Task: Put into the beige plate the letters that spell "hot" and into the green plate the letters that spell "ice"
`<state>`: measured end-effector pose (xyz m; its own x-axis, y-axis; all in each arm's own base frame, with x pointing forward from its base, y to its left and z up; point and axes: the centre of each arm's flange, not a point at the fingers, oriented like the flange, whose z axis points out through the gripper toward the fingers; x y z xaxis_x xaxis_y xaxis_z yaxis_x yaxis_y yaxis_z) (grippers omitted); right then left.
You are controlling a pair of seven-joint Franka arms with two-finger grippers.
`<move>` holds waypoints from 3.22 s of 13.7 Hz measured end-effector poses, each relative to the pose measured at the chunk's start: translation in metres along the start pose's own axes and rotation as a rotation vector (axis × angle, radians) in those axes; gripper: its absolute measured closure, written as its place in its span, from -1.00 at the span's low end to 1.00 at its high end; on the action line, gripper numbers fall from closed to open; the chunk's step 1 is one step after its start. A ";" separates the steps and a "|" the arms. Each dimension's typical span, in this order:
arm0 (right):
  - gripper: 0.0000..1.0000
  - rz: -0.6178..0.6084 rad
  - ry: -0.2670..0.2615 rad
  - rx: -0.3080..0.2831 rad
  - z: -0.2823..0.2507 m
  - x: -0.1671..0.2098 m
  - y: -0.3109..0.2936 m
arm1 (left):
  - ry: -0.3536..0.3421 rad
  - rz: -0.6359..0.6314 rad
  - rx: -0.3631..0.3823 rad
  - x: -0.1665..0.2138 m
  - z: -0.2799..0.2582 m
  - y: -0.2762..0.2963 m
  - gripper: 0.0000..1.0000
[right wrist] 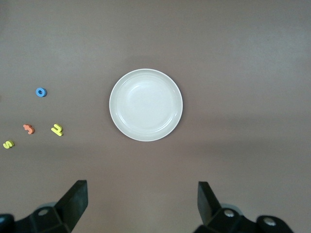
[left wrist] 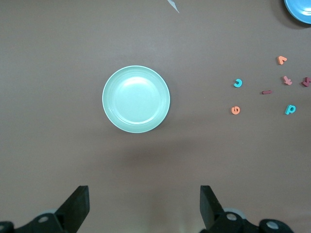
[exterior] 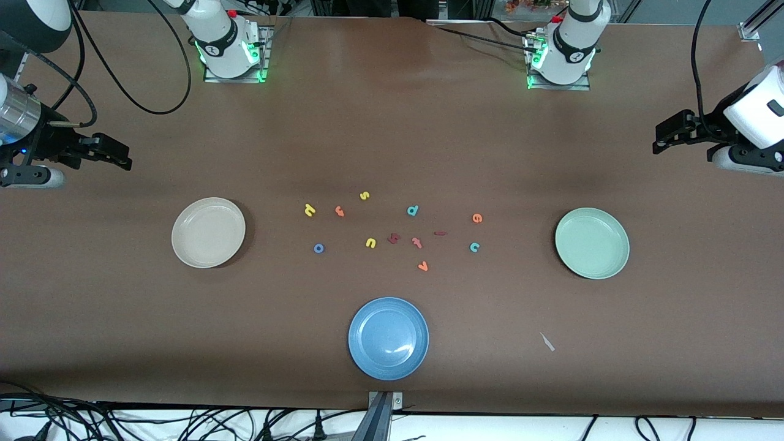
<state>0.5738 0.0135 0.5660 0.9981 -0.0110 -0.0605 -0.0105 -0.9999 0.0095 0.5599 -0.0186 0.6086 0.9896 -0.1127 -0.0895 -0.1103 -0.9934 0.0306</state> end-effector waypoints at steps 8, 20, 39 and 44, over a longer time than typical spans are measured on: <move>-1.00 0.000 0.000 0.000 0.000 0.000 0.000 | 0.002 -0.001 0.000 0.000 -0.001 0.000 -1.00; -1.00 0.000 0.000 0.000 0.000 0.000 0.000 | 0.006 -0.004 0.000 0.000 -0.003 -0.002 -1.00; -1.00 0.000 0.000 0.000 0.000 0.000 0.000 | 0.008 -0.014 0.000 -0.001 -0.003 -0.008 -1.00; -1.00 0.000 0.000 0.000 0.000 0.000 0.000 | 0.009 -0.007 0.000 0.000 -0.003 -0.004 -1.00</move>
<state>0.5738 0.0140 0.5659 0.9981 -0.0107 -0.0607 -0.0101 -0.9999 0.0095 0.5608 -0.0146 0.6117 0.9911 -0.1054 -0.0808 -0.1032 -0.9942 0.0299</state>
